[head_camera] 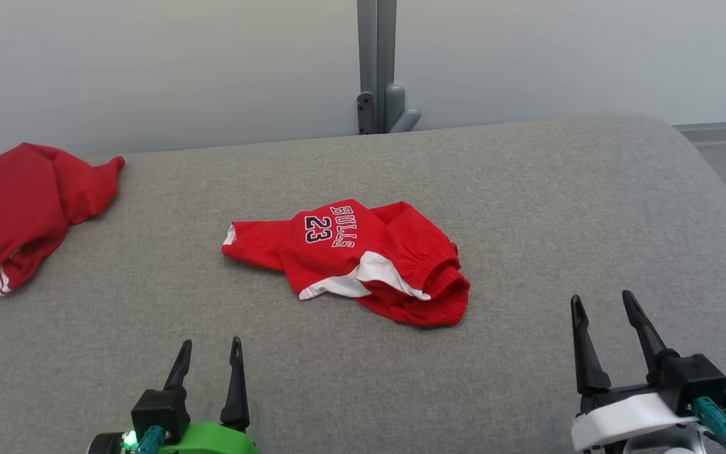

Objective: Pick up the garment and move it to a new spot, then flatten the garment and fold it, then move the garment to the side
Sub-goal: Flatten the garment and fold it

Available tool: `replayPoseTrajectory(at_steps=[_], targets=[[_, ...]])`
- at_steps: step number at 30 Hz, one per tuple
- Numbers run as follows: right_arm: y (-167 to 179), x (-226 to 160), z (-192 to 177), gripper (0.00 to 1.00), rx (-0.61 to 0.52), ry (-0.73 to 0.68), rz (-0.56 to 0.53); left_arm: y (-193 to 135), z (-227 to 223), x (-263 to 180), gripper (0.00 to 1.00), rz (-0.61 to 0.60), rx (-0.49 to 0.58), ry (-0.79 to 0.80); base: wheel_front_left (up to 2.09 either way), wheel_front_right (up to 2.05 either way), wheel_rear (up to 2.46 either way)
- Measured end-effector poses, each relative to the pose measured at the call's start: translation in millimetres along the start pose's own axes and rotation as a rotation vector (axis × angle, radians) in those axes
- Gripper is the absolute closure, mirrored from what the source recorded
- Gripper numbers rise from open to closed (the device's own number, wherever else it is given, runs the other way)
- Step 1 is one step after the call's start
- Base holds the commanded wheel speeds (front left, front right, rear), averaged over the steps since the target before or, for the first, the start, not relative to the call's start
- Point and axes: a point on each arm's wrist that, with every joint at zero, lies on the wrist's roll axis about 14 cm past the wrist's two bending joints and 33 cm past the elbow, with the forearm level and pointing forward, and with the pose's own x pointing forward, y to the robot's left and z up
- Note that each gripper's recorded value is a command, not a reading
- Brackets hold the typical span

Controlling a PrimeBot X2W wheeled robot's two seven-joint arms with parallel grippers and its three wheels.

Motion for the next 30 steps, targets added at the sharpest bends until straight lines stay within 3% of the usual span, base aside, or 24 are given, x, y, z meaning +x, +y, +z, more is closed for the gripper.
replayPoseTrajectory(at_steps=[9, 21, 27, 28, 30], targets=[[53, 29, -18, 0.00, 0.012, 0.045, 0.169, 8, 0, -5, 0.00, 0.025, 0.002, -0.002, 0.00, 0.00, 0.00], [128, 64, -80, 0.00, 0.057, 0.224, 0.384, 35, 2, -14, 0.00, 0.127, -0.020, -0.004, 0.00, 0.00, 0.00], [147, 71, -111, 0.00, 0.060, 0.314, 0.438, 53, -2, -22, 0.00, 0.199, -0.021, 0.013, 0.00, 0.00, 0.00], [149, 72, -114, 0.12, 0.061, 0.322, 0.442, 55, -3, -23, 0.00, 0.209, -0.020, 0.017, 0.00, 0.00, 0.00], [150, 73, -122, 0.46, 0.056, 0.343, 0.444, 59, -5, -25, 0.00, 0.223, -0.020, 0.025, 0.00, 0.00, 0.00]])
